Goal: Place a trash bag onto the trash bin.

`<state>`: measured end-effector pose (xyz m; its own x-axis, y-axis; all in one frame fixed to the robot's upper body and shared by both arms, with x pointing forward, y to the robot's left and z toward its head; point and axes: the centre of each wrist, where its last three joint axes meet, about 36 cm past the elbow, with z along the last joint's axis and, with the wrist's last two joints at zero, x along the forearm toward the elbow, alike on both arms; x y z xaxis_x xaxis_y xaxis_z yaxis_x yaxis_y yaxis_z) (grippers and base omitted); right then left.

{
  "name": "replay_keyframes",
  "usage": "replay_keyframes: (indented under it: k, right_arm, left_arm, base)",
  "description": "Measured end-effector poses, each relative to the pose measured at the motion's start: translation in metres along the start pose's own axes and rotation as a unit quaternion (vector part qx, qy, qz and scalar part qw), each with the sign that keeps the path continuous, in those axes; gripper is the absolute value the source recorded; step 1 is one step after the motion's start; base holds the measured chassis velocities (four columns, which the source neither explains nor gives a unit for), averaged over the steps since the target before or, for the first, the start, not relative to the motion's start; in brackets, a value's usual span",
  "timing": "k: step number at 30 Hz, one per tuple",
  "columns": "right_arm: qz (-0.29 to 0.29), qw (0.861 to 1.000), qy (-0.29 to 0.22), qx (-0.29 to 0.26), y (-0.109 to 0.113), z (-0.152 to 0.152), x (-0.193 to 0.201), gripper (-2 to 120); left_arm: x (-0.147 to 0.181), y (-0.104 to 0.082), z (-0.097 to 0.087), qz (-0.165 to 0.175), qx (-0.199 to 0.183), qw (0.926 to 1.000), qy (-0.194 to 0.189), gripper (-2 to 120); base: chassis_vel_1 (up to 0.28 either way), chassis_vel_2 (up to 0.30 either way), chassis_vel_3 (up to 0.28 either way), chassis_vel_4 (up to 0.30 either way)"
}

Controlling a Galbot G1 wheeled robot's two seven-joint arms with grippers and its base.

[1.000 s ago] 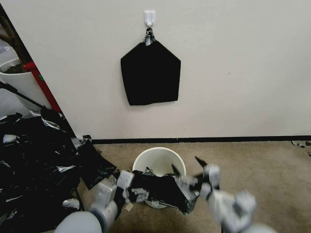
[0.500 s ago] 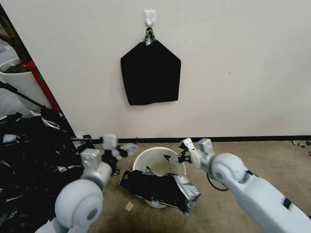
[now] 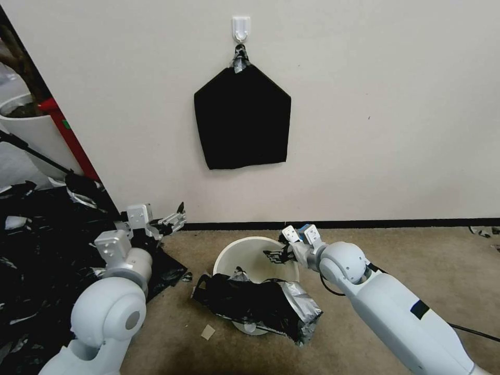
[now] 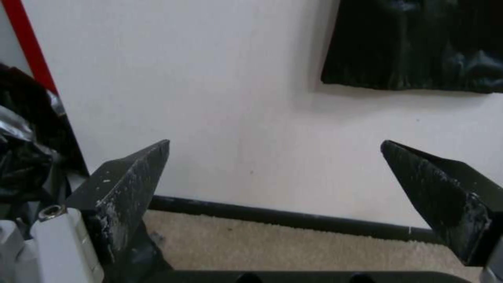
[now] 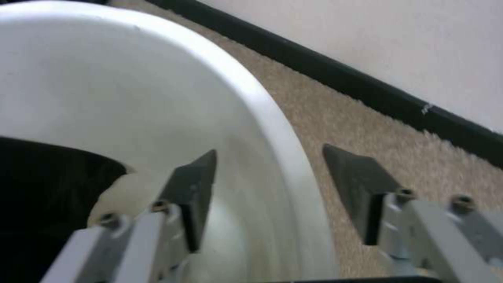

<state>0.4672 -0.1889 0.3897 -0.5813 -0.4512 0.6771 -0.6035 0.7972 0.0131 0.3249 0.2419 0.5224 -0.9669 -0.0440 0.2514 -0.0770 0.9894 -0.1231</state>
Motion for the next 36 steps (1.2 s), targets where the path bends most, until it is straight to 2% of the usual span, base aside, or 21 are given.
replay_keyframes:
  k: [1,2,5,6,8,9,11,12,14,15,17,18,20,21,22,24,26,32,34,36]
  right_arm:
    - [0.012,1.000,-0.004,-0.012,0.006,0.002,0.002,44]
    - [0.012,1.000,-0.004,-0.012,0.006,0.002,0.002,44]
    - [0.035,0.997,-0.026,-0.056,0.031,0.007,0.007,31]
    - [0.035,0.997,-0.026,-0.056,0.031,0.007,0.007,31]
    - [0.053,0.994,-0.036,-0.083,0.046,0.014,0.008,22]
    - [0.074,0.989,-0.045,-0.119,0.059,0.022,0.009,14]
    - [0.084,0.986,-0.050,-0.135,0.064,0.026,0.010,11]
    - [0.103,0.978,-0.060,-0.170,0.073,0.033,0.011,8]
    - [0.127,0.965,-0.072,-0.219,0.082,0.039,0.014,7]
    - [0.127,0.965,-0.072,-0.219,0.082,0.039,0.014,7]
    - [0.163,0.941,-0.098,-0.281,0.090,0.044,0.018,7]
    - [0.163,0.941,-0.098,-0.281,0.090,0.044,0.018,7]
    - [0.200,0.904,-0.122,-0.357,0.098,0.044,0.025,7]
    - [0.215,0.890,-0.131,-0.379,0.101,0.044,0.027,7]
    - [0.215,0.890,-0.131,-0.379,0.101,0.044,0.027,7]
    - [0.250,0.867,-0.142,-0.408,0.108,0.044,0.028,7]
    - [0.276,0.854,-0.140,-0.419,0.115,0.047,0.026,7]
    - [0.310,0.839,-0.139,-0.424,0.134,0.055,0.016,7]
    - [0.311,0.840,-0.138,-0.423,0.136,0.056,0.016,7]
    - [0.314,0.845,-0.144,-0.408,0.140,0.062,0.017,17]
  left_arm:
    - [0.000,0.000,0.000,-0.004,0.000,1.0000,-0.002,100]
    - [0.000,0.000,0.000,-0.004,0.000,1.0000,-0.002,100]
    - [-0.001,-0.002,0.004,-0.018,0.003,0.9998,-0.004,100]
    - [-0.001,-0.002,0.004,-0.018,0.003,0.9998,-0.004,100]
    - [-0.001,-0.004,0.007,-0.022,0.006,0.9997,-0.001,100]
    - [0.000,-0.005,0.008,-0.024,0.009,0.9997,0.001,100]
    - [0.001,-0.005,0.008,-0.025,0.009,0.9997,0.000,100]
    - [0.002,-0.005,0.007,-0.026,0.009,0.9996,-0.001,100]
    - [0.002,-0.003,0.007,-0.031,0.009,0.9995,-0.002,100]
    - [0.002,-0.003,0.007,-0.031,0.009,0.9995,-0.002,100]
    - [0.002,0.000,0.007,-0.037,0.009,0.9993,-0.003,100]
    - [0.002,0.000,0.007,-0.037,0.009,0.9993,-0.003,100]
    - [0.003,0.002,0.009,-0.042,0.008,0.9991,0.000,100]
    - [0.003,0.003,0.010,-0.043,0.008,0.9990,0.001,100]
    - [0.003,0.003,0.010,-0.043,0.008,0.9990,0.001,100]
    - [0.002,0.004,0.012,-0.047,0.007,0.9988,0.005,100]
    - [0.000,0.004,0.016,-0.052,0.004,0.9986,0.008,100]
    - [-0.002,0.003,0.023,-0.057,-0.002,0.9982,0.016,100]
    - [-0.002,0.002,0.025,-0.058,-0.003,0.9981,0.018,100]
    - [-0.002,0.002,0.029,-0.061,-0.004,0.9979,0.021,100]
  base:
    - [0.000,0.000,0.000,0.000]
    - [0.000,0.000,0.000,0.000]
    - [0.000,0.000,0.000,0.000]
    - [0.000,0.000,0.000,0.000]
    - [0.000,0.000,0.000,0.000]
    - [0.000,0.000,0.000,0.000]
    - [0.000,0.000,0.000,0.000]
    - [0.000,0.000,0.000,0.000]
    - [0.000,0.000,0.000,0.000]
    - [0.000,0.000,0.000,0.000]
    - [0.000,0.000,0.000,0.000]
    - [0.000,0.000,0.000,0.000]
    - [0.000,0.000,0.000,0.000]
    - [0.000,0.000,0.000,0.000]
    - [0.000,0.000,0.000,0.000]
    - [0.000,0.000,0.000,0.000]
    - [0.000,0.000,0.000,0.000]
    - [0.000,0.000,0.000,0.000]
    - [0.000,0.000,0.000,0.000]
    - [0.000,0.000,0.000,0.000]
